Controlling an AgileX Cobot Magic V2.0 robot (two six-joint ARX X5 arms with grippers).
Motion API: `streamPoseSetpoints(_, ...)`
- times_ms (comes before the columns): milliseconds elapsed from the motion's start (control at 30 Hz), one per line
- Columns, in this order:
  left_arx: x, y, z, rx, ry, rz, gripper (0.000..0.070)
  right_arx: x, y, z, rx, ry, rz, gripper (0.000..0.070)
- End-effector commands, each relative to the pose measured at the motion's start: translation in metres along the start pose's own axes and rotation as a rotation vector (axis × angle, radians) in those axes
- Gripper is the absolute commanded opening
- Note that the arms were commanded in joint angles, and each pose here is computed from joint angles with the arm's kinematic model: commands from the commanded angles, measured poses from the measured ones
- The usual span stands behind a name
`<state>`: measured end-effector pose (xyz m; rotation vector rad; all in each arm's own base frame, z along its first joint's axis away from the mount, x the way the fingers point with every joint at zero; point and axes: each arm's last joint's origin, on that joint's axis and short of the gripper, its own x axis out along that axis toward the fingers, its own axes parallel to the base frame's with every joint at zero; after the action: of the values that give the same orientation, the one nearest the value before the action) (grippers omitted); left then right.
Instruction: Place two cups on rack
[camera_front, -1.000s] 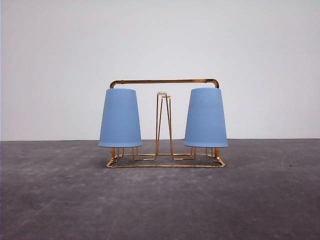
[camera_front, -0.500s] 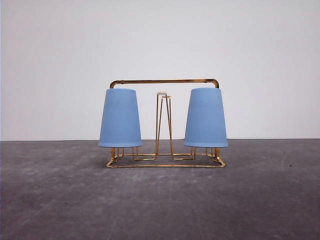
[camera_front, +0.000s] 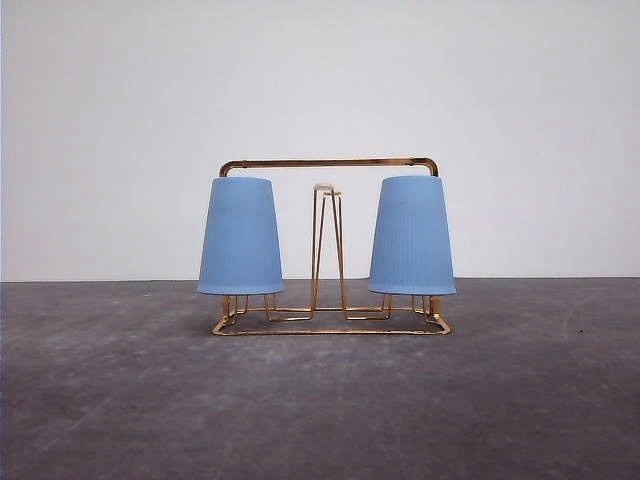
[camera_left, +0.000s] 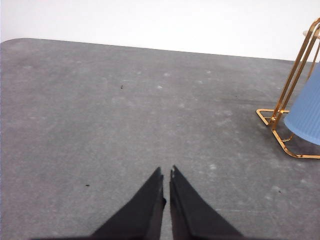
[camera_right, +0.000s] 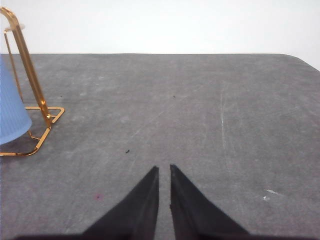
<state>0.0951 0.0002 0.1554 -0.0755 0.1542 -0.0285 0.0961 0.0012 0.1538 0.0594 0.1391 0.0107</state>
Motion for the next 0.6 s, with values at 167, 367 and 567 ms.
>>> streamPoseSetpoints(167, 0.0013, 0.0003, -0.0033, 0.006, 0.000, 0.000, 0.0000, 0.0003, -0.0002, 0.0000, 0.011, -0.006, -0.004, 0.0038)
streamPoseSetpoints(367, 0.0013, 0.0003, -0.0033, 0.006, 0.000, 0.000, 0.0000, 0.0003, -0.0002, 0.0000, 0.011, -0.006, -0.004, 0.0038)
streamPoseSetpoints(567, 0.0013, 0.0003, -0.0033, 0.006, 0.000, 0.000, 0.0000, 0.0003, -0.0002, 0.0000, 0.011, -0.006, -0.004, 0.0038)
